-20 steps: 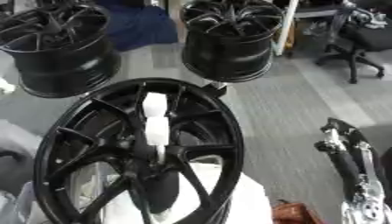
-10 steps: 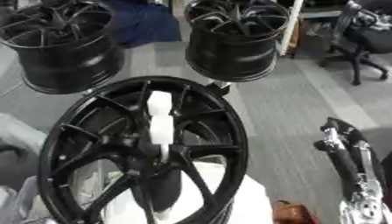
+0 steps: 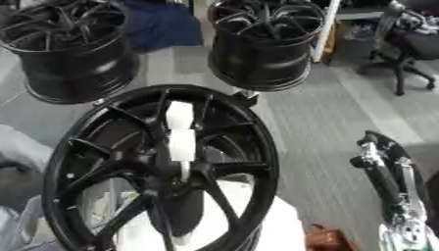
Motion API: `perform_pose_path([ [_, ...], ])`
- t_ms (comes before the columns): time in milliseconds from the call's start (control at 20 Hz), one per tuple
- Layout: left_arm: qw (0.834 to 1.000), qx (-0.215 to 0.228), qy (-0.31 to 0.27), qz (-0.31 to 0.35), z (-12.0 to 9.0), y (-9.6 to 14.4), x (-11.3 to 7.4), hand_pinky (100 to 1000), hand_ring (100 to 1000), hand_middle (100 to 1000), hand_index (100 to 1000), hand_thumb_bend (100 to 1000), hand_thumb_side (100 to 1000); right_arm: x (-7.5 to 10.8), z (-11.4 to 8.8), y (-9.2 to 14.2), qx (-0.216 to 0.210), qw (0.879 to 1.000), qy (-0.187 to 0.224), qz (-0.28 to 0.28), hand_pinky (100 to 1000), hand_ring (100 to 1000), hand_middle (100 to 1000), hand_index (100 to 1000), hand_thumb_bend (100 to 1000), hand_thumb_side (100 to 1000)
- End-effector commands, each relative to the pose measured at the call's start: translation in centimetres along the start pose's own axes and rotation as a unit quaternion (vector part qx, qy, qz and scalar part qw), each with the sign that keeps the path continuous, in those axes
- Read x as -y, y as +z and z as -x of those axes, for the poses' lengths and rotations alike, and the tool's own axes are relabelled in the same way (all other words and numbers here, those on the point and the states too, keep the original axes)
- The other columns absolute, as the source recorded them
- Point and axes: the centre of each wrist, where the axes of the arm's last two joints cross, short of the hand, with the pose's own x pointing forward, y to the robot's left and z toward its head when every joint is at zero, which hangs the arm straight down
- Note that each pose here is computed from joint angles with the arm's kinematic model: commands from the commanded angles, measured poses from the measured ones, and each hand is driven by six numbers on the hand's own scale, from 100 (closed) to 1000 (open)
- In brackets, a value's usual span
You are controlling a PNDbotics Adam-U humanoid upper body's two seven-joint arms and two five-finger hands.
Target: Pull the pin out of the wheel hub.
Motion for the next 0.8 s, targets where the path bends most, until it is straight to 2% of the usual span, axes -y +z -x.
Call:
perform_pose_path([
  [50, 0.999, 0.046, 0.022, -0.015, -2.2, -0.2, -0.8, 495, 492, 696, 796, 100, 753, 0.2, -0.6, -0.3, 0.011, 1.0, -0.001, 0.003, 605, 507, 644, 781, 100, 567],
  [250, 0.99, 0.104, 0.092, -0.017, -3.0, 1.2, 1.4, 497, 479, 645, 765, 100, 747, 0.1, -0.6, -0.3, 0.012, 1.0, -0.003, 0.004, 605, 507, 645, 781, 100, 571],
  [500, 0.97, 0.161, 0.181, -0.019, -3.2, 3.7, 4.2, 508, 481, 630, 755, 100, 761, 0.1, -0.7, -0.3, 0.013, 1.0, -0.004, 0.004, 605, 507, 645, 781, 100, 573],
  [550, 0.966, 0.17, 0.195, -0.019, -3.5, 4.2, 4.8, 509, 481, 627, 753, 100, 728, 0.1, -0.7, -0.3, 0.013, 1.0, -0.004, 0.004, 605, 507, 645, 781, 100, 573],
  [600, 0.963, 0.174, 0.206, -0.018, -3.7, 4.7, 5.2, 510, 481, 626, 751, 100, 765, 0.0, -0.7, -0.3, 0.013, 1.0, -0.004, 0.004, 605, 507, 645, 781, 100, 573],
  [800, 0.957, 0.175, 0.23, -0.007, -5.1, 6.5, 6.7, 516, 485, 627, 749, 100, 779, 0.0, -0.7, -0.3, 0.014, 1.0, -0.005, 0.003, 605, 507, 645, 781, 100, 574],
])
